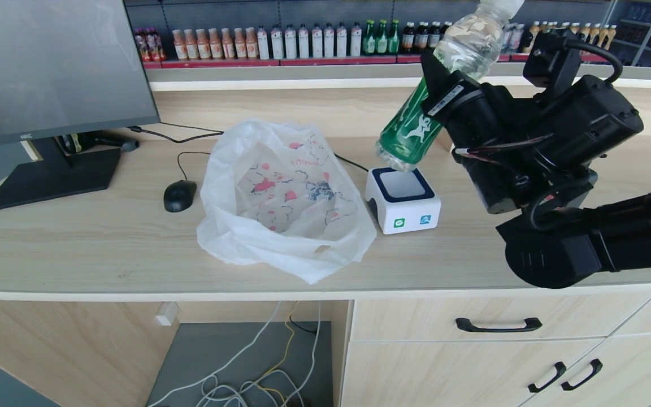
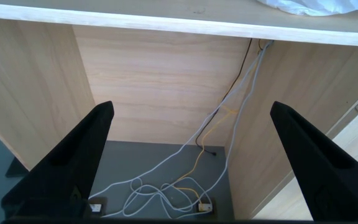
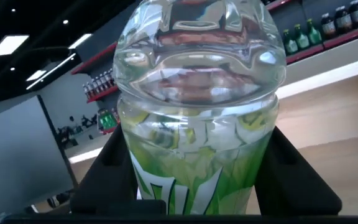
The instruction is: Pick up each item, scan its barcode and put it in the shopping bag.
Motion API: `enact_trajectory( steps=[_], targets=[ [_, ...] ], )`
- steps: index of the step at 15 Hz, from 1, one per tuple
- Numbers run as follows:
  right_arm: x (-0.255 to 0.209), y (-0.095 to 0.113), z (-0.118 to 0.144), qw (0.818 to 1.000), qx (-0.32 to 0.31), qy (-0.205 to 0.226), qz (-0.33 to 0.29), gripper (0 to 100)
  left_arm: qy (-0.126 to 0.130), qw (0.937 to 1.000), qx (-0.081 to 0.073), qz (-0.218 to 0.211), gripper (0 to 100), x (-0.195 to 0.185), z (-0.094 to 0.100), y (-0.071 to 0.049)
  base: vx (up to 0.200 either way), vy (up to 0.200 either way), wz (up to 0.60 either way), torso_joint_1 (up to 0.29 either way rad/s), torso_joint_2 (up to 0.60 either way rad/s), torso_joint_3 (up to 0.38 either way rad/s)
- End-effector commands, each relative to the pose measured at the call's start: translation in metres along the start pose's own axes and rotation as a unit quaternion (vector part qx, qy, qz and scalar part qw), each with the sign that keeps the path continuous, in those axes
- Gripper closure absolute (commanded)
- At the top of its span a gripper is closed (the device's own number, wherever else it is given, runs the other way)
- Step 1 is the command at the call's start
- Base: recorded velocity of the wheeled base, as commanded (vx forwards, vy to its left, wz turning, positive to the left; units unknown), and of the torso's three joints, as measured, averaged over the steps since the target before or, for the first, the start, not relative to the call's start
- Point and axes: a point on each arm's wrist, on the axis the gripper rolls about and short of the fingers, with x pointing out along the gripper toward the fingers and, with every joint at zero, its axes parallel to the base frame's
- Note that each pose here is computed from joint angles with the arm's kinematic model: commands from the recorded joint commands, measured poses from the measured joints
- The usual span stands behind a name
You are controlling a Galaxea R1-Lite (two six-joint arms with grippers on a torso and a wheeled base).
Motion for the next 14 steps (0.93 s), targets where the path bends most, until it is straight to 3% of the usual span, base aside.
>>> enact_trajectory(
  steps=[1, 7, 12, 14],
  targets=[
    [-0.015, 0.014, 0.001, 1.0, -0.021, 0.006, 0.018, 100, 0.0, 1.0, 0.0, 0.0, 0, 0.0, 0.0, 0.0, 0.0, 0.0, 0.0, 0.0, 0.0, 0.0],
    [-0.029, 0.02, 0.0, 0.988, -0.144, -0.001, 0.064, 100, 0.0, 1.0, 0.002, 0.0, 0, 0.0, 0.0, 0.0, 0.0, 0.0, 0.0, 0.0, 0.0, 0.0],
    [-0.029, 0.019, -0.008, 0.985, -0.158, 0.015, 0.07, 100, 0.0, 1.0, 0.002, 0.0, 0, 0.0, 0.0, 0.0, 0.0, 0.0, 0.0, 0.0, 0.0, 0.0],
    [-0.025, 0.02, -0.01, 0.985, -0.158, 0.018, 0.071, 100, 0.0, 1.0, 0.002, 0.0, 0, 0.0, 0.0, 0.0, 0.0, 0.2, 0.0, 0.005, 0.0, 0.005]
  ],
)
